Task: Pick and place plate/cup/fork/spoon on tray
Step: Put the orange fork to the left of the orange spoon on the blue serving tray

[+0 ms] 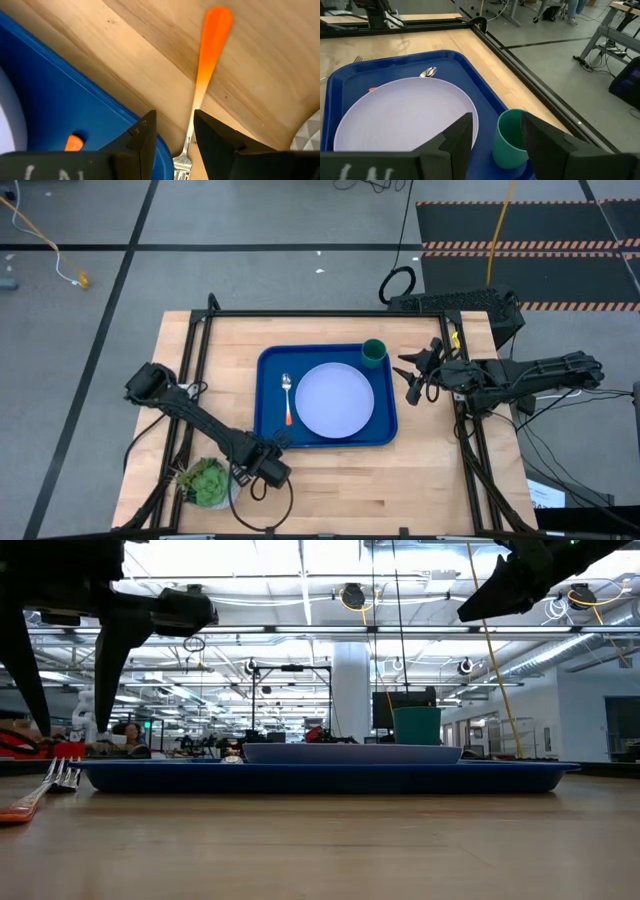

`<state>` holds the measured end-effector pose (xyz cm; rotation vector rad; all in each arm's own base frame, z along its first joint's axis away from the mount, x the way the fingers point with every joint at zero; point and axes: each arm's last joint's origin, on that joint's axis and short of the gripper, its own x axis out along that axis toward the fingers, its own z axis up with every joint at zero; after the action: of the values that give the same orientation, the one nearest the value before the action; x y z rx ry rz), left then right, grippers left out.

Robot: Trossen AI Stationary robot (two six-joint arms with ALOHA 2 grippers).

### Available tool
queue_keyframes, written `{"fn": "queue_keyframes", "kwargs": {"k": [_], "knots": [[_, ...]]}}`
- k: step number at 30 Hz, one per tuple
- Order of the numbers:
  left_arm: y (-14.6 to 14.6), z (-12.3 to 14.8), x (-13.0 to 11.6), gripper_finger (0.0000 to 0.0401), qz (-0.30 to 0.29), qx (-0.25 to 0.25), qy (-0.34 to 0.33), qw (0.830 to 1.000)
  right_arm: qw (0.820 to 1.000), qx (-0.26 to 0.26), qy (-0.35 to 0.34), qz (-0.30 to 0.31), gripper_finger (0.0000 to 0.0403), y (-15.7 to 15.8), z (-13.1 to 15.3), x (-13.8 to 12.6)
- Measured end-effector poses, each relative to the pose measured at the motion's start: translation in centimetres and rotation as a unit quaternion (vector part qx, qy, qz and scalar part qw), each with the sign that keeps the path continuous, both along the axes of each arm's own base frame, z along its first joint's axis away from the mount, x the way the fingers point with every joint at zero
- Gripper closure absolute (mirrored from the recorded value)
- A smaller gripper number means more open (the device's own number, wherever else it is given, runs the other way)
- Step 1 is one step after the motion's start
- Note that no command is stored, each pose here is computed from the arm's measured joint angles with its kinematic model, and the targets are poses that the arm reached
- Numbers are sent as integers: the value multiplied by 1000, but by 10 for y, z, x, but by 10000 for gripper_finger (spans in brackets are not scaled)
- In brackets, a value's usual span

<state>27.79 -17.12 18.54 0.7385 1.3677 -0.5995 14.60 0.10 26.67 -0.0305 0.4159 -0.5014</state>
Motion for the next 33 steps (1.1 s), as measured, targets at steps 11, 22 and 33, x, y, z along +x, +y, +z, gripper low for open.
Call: {"fn": "queue_keyframes", "kwargs": {"k": [11,22,33], "knots": [[4,0,3,268,-16,13,-8,1000,1000,1,0,-1,243,0,0,0],[-5,4,19,268,134,-58,-98,984,1000,0,1,0,243,0,0,0],[7,1,12,268,382,-64,-50,920,1000,0,1,0,243,0,0,0]]}}
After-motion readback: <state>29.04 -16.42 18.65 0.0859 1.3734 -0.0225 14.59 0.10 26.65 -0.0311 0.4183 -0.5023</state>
